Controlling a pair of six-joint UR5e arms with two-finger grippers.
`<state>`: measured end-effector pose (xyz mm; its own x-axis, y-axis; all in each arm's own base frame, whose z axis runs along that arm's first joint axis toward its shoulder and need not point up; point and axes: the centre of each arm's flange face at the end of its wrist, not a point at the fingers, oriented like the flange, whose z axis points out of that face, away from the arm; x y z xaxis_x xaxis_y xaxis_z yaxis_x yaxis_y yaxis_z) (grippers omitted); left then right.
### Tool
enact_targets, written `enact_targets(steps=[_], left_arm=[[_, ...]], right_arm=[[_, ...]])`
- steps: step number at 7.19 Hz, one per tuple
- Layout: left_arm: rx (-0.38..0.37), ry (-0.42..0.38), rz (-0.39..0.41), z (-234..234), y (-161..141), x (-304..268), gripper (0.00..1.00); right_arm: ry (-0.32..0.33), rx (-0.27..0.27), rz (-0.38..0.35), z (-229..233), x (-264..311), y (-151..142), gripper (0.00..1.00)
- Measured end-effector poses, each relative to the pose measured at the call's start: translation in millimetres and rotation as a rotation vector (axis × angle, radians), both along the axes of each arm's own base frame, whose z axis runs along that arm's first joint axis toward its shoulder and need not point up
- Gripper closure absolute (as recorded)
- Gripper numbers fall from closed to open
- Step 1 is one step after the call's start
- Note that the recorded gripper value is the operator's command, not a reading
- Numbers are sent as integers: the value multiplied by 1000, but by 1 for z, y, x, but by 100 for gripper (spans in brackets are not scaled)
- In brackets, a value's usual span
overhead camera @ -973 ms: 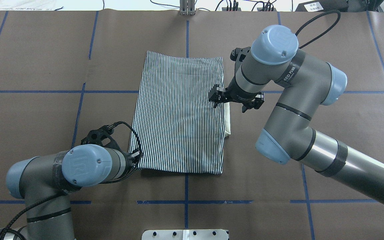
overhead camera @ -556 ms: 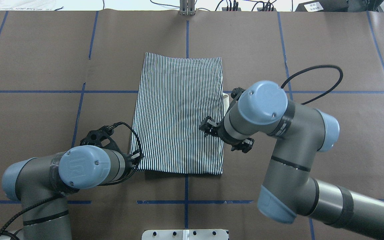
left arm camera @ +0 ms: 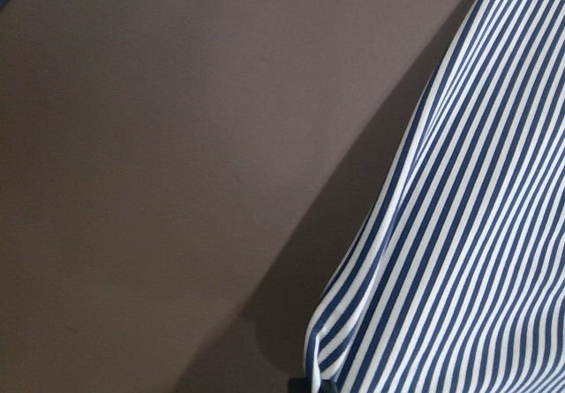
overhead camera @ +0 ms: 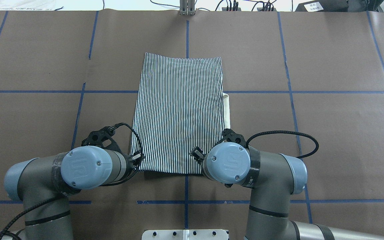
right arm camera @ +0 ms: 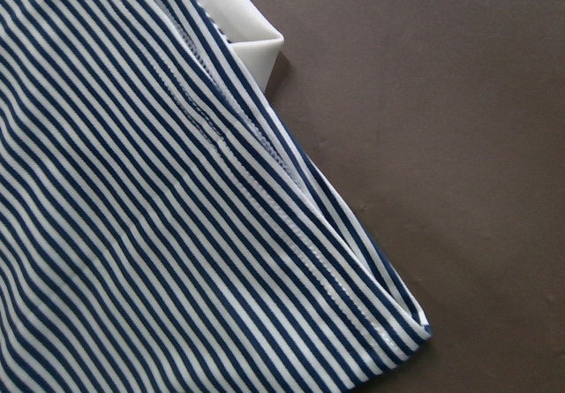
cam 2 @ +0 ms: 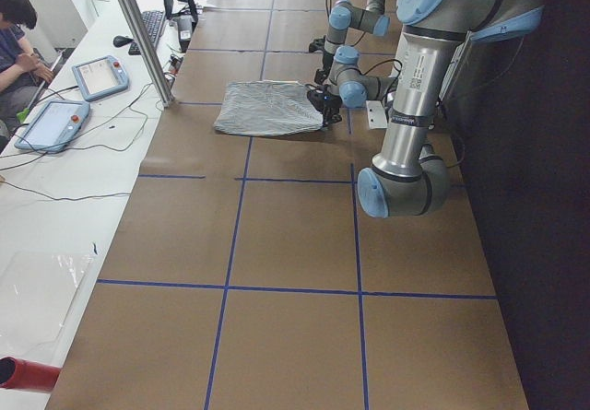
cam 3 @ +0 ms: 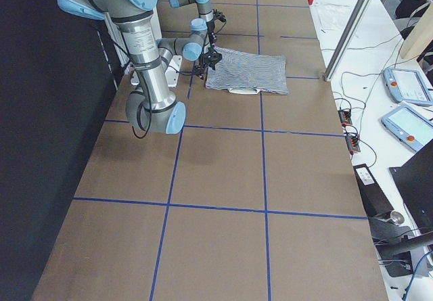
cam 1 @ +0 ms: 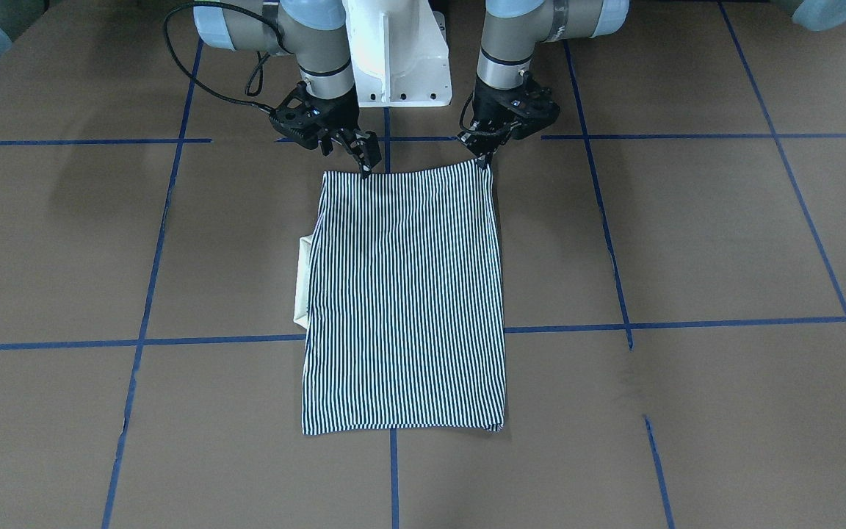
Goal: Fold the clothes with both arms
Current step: 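Move the right gripper to the shirt edge nearest the robot, then grasp the near shirt edge with both grippers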
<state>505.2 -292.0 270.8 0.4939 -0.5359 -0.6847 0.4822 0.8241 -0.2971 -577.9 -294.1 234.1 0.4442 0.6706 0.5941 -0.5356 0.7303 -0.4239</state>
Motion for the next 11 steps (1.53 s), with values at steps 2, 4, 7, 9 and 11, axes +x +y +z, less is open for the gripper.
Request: enact_targets(steps=[2,4,7,9,11], left_arm=[[1,2,1,-1,1,-1,100],[0,1,1,0,1,-1,100],[0,-1,1,1,1,-1,100],[0,-1,1,1,1,-1,100],[-1,-4,1,3,1,-1,100]], right_arm=[[30,-47,43,-6,-26,-10,0],[58,-66,53,-6,-36,-14,0],[100,-81,54,1,-38,-15,0],[118,-86,53,8,-43,-15,0],[124,-88,52,11,-45,-15,37]])
